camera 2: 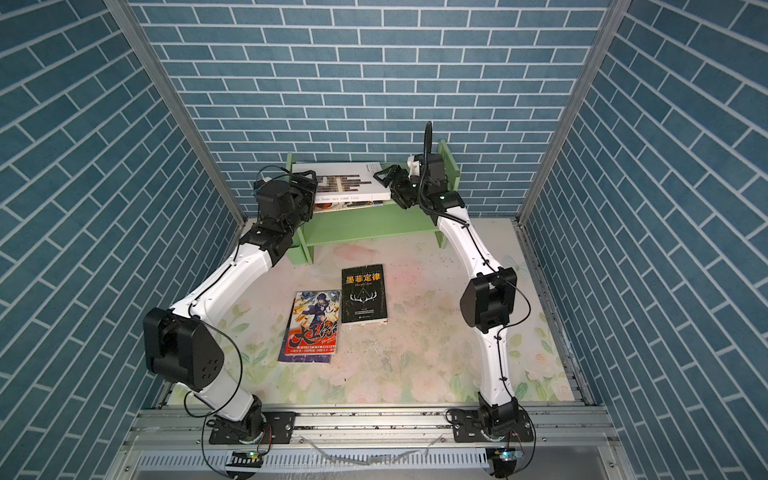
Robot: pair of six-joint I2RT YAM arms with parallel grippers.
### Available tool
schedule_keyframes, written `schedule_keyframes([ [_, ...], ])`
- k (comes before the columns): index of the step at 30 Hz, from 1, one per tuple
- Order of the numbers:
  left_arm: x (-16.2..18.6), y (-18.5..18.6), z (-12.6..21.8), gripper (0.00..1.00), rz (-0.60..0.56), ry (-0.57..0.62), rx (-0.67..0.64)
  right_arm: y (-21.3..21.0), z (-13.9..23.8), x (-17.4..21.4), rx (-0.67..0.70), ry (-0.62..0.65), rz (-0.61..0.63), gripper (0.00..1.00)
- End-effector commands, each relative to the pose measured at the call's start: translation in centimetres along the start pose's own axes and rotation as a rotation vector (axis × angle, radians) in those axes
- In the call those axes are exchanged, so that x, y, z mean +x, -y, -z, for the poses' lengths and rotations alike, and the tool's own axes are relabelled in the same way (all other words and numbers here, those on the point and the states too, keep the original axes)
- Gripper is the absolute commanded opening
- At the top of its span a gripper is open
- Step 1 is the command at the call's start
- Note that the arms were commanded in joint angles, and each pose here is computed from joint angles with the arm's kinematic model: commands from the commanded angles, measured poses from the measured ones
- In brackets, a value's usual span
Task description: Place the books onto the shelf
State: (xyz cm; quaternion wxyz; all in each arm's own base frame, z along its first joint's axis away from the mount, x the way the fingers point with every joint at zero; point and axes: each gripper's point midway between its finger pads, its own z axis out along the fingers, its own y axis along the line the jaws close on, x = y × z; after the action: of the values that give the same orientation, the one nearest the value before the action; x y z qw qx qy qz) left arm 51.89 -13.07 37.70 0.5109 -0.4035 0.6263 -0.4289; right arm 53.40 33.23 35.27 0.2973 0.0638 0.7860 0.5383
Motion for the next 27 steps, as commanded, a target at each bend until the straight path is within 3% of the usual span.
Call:
schedule_keyframes([
  [1, -1.7, -0.1, 0.6, 0.89, -0.026, 0.045, -0.055, -1.1, 0.0, -0.3, -0.026, 0.011, 0.033, 0.83],
  [9, -4.2, -1.0, 2.1, 0.95, -0.040, 0.076, -0.146, -1.4, -0.1, -0.5, -0.035, 0.018, 0.037, 0.83],
  [17, -5.1, -2.2, 1.5, 0.97, -0.060, 0.007, -0.215, -1.9, -0.5, -0.7, -0.053, 0.026, 0.035, 0.82],
  [27, -7.6, -1.8, 4.1, 0.98, -0.226, -0.034, -0.246, -1.8, -0.6, -0.4, -0.045, 0.020, 0.036, 0.82],
])
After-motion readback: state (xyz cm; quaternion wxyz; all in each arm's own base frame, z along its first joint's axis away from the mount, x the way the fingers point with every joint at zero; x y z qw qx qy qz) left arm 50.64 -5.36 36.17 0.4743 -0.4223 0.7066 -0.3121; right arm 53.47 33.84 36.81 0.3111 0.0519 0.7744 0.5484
